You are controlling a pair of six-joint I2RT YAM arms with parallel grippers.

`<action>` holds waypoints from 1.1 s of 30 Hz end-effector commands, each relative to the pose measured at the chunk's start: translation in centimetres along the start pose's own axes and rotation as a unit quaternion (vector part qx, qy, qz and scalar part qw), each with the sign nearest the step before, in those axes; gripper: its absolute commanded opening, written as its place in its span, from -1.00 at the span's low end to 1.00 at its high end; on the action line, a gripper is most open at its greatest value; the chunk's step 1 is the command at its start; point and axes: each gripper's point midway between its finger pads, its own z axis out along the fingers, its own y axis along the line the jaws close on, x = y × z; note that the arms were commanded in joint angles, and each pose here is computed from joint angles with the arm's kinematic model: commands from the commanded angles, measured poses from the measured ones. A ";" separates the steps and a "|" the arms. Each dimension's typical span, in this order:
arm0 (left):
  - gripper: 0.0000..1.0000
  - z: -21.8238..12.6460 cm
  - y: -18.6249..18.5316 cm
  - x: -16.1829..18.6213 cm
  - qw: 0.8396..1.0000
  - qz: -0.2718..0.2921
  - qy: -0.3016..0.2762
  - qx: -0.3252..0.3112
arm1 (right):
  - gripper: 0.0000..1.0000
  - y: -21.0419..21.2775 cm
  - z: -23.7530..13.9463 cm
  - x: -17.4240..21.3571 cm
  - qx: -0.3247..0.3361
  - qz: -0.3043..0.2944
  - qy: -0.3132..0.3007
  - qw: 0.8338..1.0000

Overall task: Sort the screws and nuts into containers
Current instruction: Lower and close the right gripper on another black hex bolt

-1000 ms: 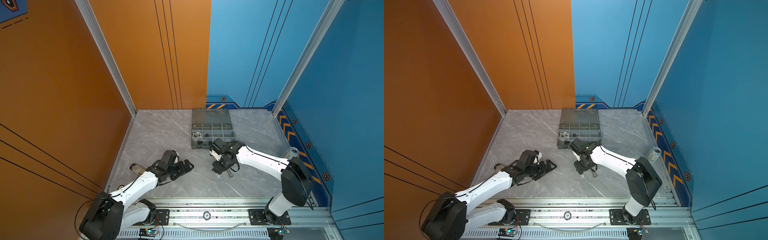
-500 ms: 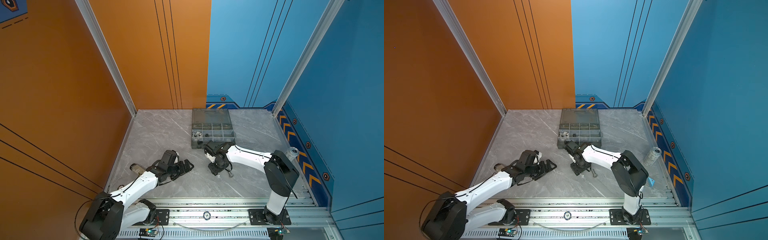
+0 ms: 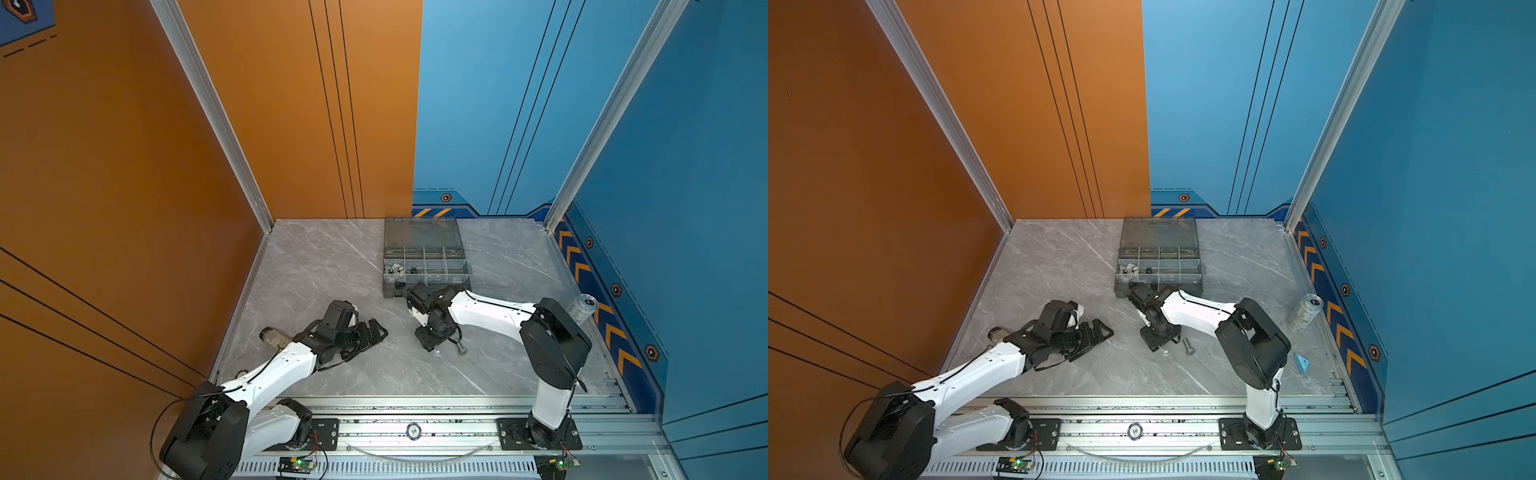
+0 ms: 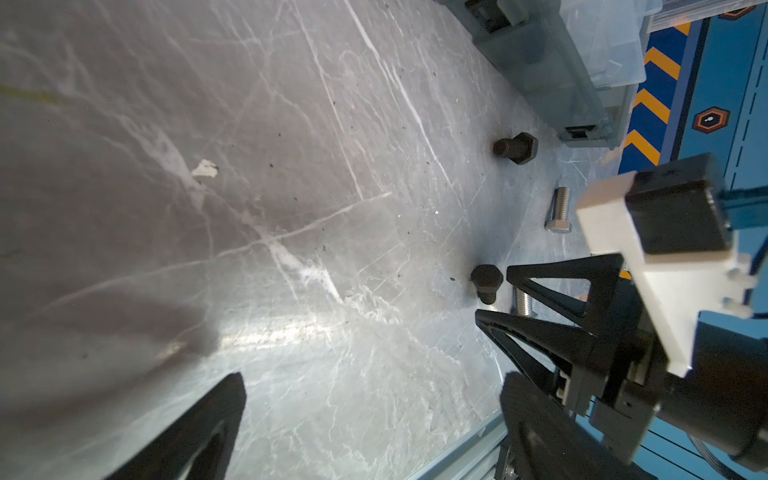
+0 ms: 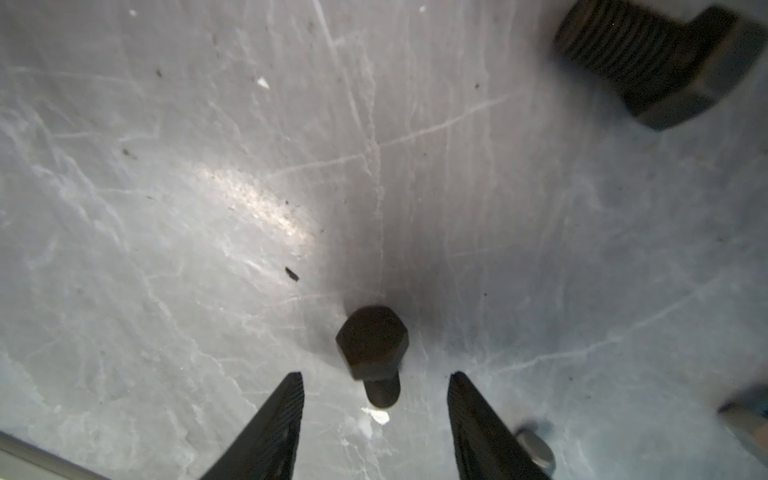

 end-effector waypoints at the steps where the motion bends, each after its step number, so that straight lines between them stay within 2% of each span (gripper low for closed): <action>1: 0.95 0.3 0.3 0.2 1.000 -0.001 -0.003 -0.006 | 0.16 0.5 0.0 -1.3 -0.007 -0.007 -0.015 1.000; 9: 0.95 0.3 0.4 0.3 1.000 -0.003 -0.003 -0.006 | 0.12 0.6 0.4 -1.6 -0.008 -0.004 -0.017 1.000; 23: 0.95 0.5 0.6 0.3 1.000 -0.003 -0.002 -0.007 | -0.12 0.5 1.5 -1.4 -0.004 -0.001 -0.006 1.000; 29: 0.95 0.7 0.6 0.3 1.000 -0.004 -0.001 -0.008 | -0.37 0.7 1.8 -1.3 -0.010 -0.001 -0.001 1.000; 33: 0.95 0.8 0.5 0.3 1.000 -0.004 0.001 -0.007 | -0.68 0.5 1.8 -1.5 -0.008 0.003 -0.004 1.000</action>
